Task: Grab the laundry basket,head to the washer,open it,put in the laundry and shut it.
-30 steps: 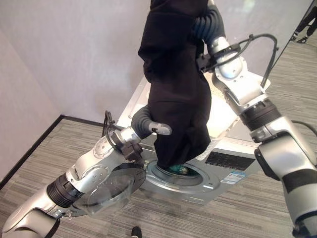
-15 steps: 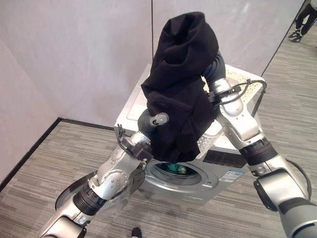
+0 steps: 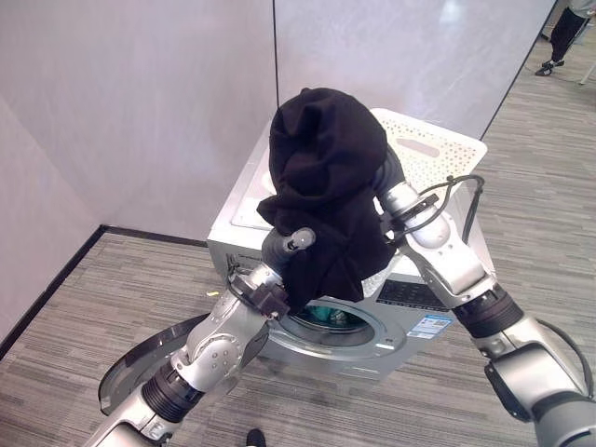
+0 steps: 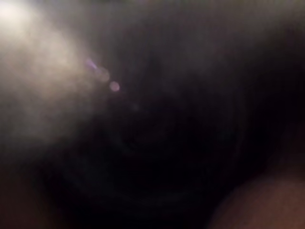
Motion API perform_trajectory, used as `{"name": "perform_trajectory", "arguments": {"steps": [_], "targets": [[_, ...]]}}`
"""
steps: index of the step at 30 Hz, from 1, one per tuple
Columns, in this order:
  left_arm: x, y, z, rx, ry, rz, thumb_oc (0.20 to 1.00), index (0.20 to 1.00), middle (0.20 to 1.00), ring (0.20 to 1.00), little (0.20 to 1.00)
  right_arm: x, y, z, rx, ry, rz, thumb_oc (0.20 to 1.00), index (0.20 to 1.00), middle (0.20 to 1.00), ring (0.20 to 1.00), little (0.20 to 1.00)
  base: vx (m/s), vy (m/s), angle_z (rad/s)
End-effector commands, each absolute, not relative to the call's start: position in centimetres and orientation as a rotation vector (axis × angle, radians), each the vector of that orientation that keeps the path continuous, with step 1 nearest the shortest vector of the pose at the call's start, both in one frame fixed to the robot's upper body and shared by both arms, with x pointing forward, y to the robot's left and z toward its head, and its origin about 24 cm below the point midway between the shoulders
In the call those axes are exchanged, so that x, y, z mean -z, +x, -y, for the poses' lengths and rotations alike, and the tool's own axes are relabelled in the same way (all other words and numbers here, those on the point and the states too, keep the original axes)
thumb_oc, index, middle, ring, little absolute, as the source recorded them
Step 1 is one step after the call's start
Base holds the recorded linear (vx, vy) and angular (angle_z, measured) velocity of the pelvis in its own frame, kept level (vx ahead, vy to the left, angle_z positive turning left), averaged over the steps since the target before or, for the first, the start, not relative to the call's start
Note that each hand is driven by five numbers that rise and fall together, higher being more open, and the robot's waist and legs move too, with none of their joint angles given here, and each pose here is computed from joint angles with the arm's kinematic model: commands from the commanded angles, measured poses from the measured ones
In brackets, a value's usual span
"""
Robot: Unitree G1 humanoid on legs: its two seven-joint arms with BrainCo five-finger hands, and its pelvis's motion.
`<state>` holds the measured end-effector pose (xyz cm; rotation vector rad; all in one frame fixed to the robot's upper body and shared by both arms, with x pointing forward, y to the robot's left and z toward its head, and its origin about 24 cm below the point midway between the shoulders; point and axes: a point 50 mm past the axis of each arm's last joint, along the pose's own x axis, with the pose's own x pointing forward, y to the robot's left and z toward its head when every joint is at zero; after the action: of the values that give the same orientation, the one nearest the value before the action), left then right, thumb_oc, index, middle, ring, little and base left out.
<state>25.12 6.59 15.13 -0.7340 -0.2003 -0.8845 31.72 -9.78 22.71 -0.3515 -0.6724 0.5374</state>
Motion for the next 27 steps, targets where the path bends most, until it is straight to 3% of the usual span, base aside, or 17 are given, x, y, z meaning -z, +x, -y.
{"name": "perform_trajectory", "arguments": {"steps": [1,9,10,11,12,19,25,26,27], "targets": [[-16.7,25.3,-6.0,0.953,-0.767,0.259,1.0,1.0,1.0,1.0,1.0,-25.0,30.1,8.2,-0.616,-0.418,0.83,0.2,0.2,0.2,0.2,0.2,0.0,0.0,0.0],[-16.1,24.7,-5.8,0.981,-0.899,0.208,1.0,1.0,1.0,1.0,1.0,-26.3,29.9,8.2,-0.666,-0.65,0.883,0.2,0.2,0.2,0.2,0.2,0.0,-0.005,-0.01],[-16.2,24.6,-5.6,0.992,-0.929,0.204,0.542,0.542,0.542,0.542,0.542,-26.4,29.9,8.2,-0.66,-0.684,0.897,0.2,0.2,0.2,0.2,0.2,0.0,0.0,0.0],[-16.2,24.6,-5.7,0.988,-0.944,0.208,0.485,0.485,0.485,0.485,0.485,-26.5,29.8,8.3,-0.651,-0.719,0.912,0.2,0.2,0.2,0.2,0.2,0.0,0.0,0.0],[-16.2,24.6,-5.7,0.983,-0.976,0.203,0.2,0.2,0.2,0.2,0.2,-26.7,29.6,8.4,-0.639,-0.791,0.941,0.2,0.2,0.2,0.2,0.2,0.0,0.0,0.0],[-16.2,24.5,-6.2,0.958,-0.997,0.223,0.2,0.2,0.2,0.2,0.2,-26.5,28.1,8.7,-0.606,-1.195,1.083,0.2,0.2,0.2,0.2,0.2,0.0,-0.005,-0.01],[-16.1,24.4,-6.4,0.952,-0.988,0.223,0.2,0.2,0.2,0.2,0.2,-25.6,27.6,8.4,-0.651,-1.347,1.116,0.2,0.2,0.2,0.2,0.2,0.0,-0.006,-0.02],[-16.0,24.3,-6.5,0.955,-0.978,0.223,0.2,0.2,0.2,0.2,0.2,-25.3,27.5,8.3,-0.672,-1.391,1.112,0.752,0.752,0.752,0.752,0.752,0.0,0.0,0.0],[-16.1,24.3,-6.5,0.954,-0.978,0.224,0.2,0.2,0.2,0.2,0.2,-25.3,27.5,8.3,-0.673,-1.392,1.113,0.94,0.94,0.94,0.94,0.94,0.0,0.0,0.0]]}}
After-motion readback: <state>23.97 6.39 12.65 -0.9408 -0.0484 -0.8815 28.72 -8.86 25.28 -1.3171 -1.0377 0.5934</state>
